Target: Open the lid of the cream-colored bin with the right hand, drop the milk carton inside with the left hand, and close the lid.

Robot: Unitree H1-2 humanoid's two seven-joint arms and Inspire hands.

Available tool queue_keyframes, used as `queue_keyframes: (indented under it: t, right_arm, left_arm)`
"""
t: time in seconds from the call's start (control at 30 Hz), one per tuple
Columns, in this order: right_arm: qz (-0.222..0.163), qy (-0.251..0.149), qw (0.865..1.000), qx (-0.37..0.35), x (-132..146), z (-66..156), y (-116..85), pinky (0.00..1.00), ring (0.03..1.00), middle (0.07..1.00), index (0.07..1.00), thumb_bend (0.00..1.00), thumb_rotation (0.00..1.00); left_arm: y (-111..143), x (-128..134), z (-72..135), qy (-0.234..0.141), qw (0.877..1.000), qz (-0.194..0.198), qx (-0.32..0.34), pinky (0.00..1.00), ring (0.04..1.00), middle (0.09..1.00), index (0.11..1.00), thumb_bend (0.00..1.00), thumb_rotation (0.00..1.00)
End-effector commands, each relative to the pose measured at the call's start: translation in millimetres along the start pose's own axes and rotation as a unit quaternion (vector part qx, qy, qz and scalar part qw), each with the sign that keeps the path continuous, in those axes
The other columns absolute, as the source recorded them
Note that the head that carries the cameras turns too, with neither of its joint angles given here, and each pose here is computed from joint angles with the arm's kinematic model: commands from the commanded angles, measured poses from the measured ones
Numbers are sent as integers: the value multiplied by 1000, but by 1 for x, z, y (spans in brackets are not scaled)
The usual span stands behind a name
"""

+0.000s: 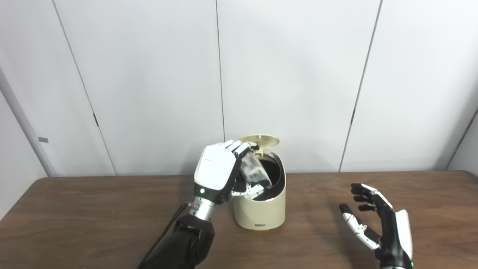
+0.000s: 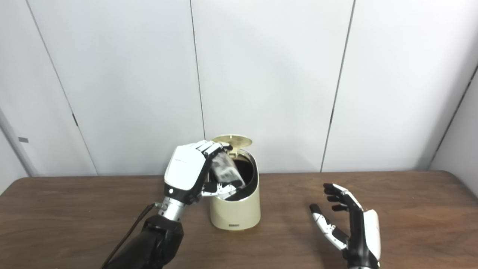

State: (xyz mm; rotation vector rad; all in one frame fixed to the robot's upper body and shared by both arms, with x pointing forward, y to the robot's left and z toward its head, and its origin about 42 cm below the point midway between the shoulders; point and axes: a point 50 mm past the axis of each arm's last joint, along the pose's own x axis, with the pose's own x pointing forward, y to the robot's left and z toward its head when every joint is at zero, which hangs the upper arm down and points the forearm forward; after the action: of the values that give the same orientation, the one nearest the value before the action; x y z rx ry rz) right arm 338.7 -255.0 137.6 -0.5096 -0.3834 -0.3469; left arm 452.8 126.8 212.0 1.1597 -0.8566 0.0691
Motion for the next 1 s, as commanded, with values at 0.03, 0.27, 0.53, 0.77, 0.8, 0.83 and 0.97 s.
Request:
queue_keyframes:
  t: [0.03, 0.27, 0.53, 0.77, 0.8, 0.83, 0.97]
  right_arm:
    - [21, 38, 999, 8, -28, -11, 17, 569, 669, 701, 711, 260, 422]
    - [20, 36, 999, 11, -27, -12, 17, 563, 664, 696, 709, 266, 423]
    - [19, 38, 999, 9, -27, -11, 17, 542, 652, 690, 705, 268, 431]
    - [20, 35, 999, 6, -27, -10, 18, 558, 659, 696, 706, 260, 429]
    - [20, 36, 999, 6, -27, -10, 18, 560, 660, 696, 706, 257, 422]
    - [20, 36, 999, 8, -27, -10, 18, 565, 664, 698, 707, 258, 422]
    - [20, 36, 999, 12, -27, -10, 18, 571, 669, 700, 708, 262, 418]
  left_arm:
    - [15, 16, -1, -11, 1000, 14, -15, 471, 627, 696, 754, 1000, 653]
    - [16, 15, -3, -9, 999, 15, -34, 456, 622, 693, 746, 1000, 801]
    - [16, 14, -3, -2, 999, 7, -31, 473, 625, 697, 746, 1000, 774]
    - [17, 12, -3, -19, 997, 52, -51, 397, 560, 639, 683, 1000, 746]
    - [18, 12, -2, -23, 995, 67, -63, 384, 535, 614, 653, 1000, 770]
    - [20, 11, -1, -24, 993, 81, -81, 376, 522, 597, 632, 991, 804]
    - [33, 11, 2, -10, 979, 137, -150, 301, 447, 515, 557, 761, 963]
